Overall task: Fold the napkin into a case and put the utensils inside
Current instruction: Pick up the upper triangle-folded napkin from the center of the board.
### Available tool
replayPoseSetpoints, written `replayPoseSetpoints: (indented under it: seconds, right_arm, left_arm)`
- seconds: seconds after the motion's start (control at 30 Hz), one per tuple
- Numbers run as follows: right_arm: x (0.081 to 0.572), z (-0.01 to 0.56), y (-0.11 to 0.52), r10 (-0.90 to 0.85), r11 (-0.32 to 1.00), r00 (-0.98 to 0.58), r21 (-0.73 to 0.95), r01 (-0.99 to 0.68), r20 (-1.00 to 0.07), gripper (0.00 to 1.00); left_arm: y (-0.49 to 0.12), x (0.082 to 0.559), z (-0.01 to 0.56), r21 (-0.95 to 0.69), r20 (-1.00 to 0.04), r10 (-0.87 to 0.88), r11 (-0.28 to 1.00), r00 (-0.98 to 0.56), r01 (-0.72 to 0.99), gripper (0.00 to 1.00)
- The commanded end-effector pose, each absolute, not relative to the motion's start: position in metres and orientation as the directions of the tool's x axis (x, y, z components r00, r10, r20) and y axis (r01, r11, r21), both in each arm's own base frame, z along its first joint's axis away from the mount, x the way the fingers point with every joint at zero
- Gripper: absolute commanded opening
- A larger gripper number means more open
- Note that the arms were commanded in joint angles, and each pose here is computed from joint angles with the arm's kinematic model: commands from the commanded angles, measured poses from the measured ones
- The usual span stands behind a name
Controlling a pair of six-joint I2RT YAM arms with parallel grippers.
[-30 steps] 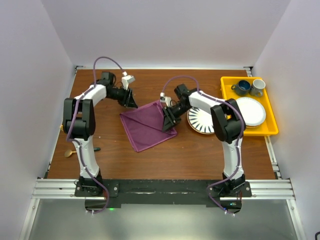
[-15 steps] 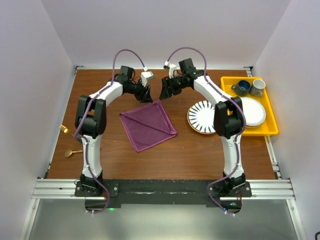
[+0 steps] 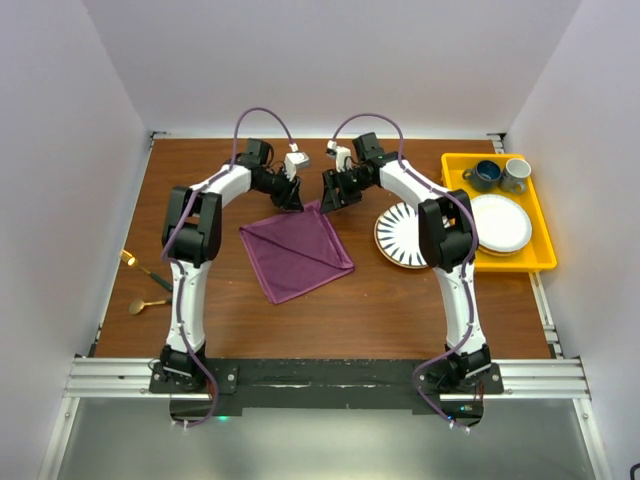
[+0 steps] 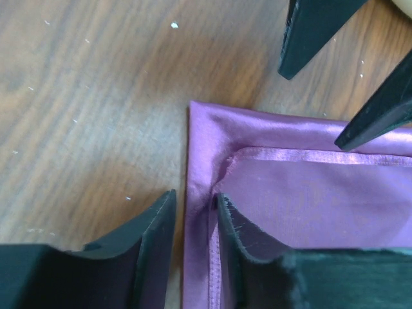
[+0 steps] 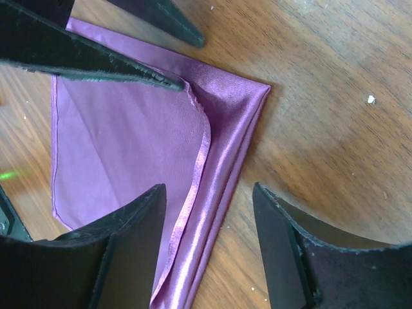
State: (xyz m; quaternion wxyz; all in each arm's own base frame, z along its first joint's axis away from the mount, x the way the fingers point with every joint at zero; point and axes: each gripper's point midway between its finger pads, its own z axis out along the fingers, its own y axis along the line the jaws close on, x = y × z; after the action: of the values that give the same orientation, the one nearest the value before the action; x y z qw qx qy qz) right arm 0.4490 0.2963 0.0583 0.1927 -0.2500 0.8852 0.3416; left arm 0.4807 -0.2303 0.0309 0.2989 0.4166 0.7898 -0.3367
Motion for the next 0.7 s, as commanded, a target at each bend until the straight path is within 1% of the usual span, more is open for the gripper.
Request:
replayPoseSetpoints:
  seconds: [0.0, 0.13, 0.17, 0.2, 0.23, 0.33, 0.43, 0.67]
  right_arm:
    - [0.46, 0.074, 0.3, -0.284, 0.631, -0.779, 0.503, -0.591, -0.559, 0.63]
    - [0.464, 0.068, 0.298, -0.293, 0.641, -0.777, 0.489, -0.592, -0.557, 0.69]
    - [0.463, 0.065, 0.298, -0.296, 0.638, -0.779, 0.493, -0.592, -0.553, 0.7]
    - [0.464, 0.064, 0.297, -0.293, 0.638, -0.782, 0.496, -0.588, -0.551, 0.7]
    - [0.464, 0.063, 0.296, -0.29, 0.636, -0.785, 0.503, -0.585, -0.547, 0.7]
    - [0.466, 0.062, 0.299, -0.283, 0.621, -0.782, 0.515, -0.59, -0.555, 0.72]
    - [0.465, 0.063, 0.306, -0.274, 0.592, -0.778, 0.538, -0.6, -0.565, 0.78]
    - [0.464, 0.065, 0.32, -0.269, 0.509, -0.758, 0.58, -0.636, -0.595, 0.8]
  left_arm:
    - [-0.238, 0.48, 0.04, -0.265, -0.782, 0.46, 0.365, -0.42, 0.893, 0.23]
    - [-0.244, 0.477, 0.046, -0.255, -0.8, 0.455, 0.333, -0.392, 0.908, 0.11]
    - [-0.245, 0.475, 0.047, -0.251, -0.803, 0.457, 0.324, -0.383, 0.912, 0.08]
    - [-0.245, 0.475, 0.053, -0.244, -0.812, 0.45, 0.316, -0.371, 0.917, 0.03]
    - [-0.245, 0.475, 0.056, -0.236, -0.818, 0.446, 0.313, -0.362, 0.92, 0.0]
    - [-0.247, 0.47, 0.066, -0.21, -0.838, 0.434, 0.3, -0.329, 0.93, 0.0]
    - [-0.247, 0.465, 0.072, -0.181, -0.853, 0.43, 0.289, -0.296, 0.94, 0.0]
    - [-0.251, 0.46, 0.085, -0.162, -0.868, 0.42, 0.263, -0.264, 0.951, 0.0]
